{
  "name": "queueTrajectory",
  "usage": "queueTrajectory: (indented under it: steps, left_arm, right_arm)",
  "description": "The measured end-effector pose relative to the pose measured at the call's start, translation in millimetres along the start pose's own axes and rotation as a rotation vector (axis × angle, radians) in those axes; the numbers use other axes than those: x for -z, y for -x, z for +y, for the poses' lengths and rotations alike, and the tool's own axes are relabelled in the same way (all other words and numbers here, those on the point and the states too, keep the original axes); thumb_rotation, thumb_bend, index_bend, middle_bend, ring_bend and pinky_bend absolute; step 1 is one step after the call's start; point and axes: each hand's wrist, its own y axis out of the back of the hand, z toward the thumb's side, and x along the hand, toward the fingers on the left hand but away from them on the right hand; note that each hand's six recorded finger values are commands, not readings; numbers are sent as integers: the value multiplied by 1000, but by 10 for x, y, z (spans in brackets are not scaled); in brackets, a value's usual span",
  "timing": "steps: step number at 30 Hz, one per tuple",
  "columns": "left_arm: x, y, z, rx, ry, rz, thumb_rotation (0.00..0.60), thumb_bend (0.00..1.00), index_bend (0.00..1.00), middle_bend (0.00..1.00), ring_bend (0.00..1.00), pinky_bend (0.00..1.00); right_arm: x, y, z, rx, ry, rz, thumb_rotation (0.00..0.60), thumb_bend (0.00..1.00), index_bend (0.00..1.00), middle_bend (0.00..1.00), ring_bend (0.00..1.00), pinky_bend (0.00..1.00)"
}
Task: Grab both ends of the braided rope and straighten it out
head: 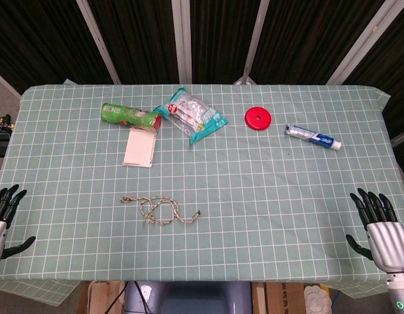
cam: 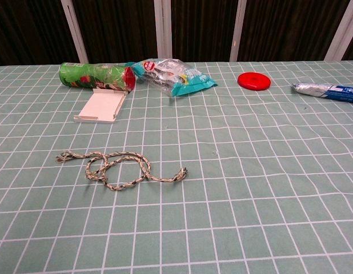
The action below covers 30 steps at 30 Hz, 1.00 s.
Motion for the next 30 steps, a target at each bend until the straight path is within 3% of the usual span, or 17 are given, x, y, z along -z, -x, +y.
queueTrajectory:
  steps: [14, 21, 25, 30]
  left_arm:
    - [8, 15, 22, -4, 7, 2, 600, 129, 80, 0, 0, 0]
    - [8, 4, 11, 0, 7, 2, 600, 129, 80, 0, 0, 0]
    - [15, -10, 10, -2, 11, 8, 600, 129, 80, 0, 0, 0]
    - [7, -22, -13, 5, 6, 6, 600, 129, 80, 0, 0, 0]
  right_arm:
    - [-111, 17, -4, -2, 32, 24, 600, 271, 0, 0, 0, 0]
    - [-428, 143, -53, -42, 188, 52, 600, 281, 274, 20, 0, 0]
    - [-774, 344, -110, -84, 280, 98, 600, 292, 333, 46, 0, 0]
    - [-1238, 569, -224, -117, 309, 179, 600, 297, 390, 78, 0, 0]
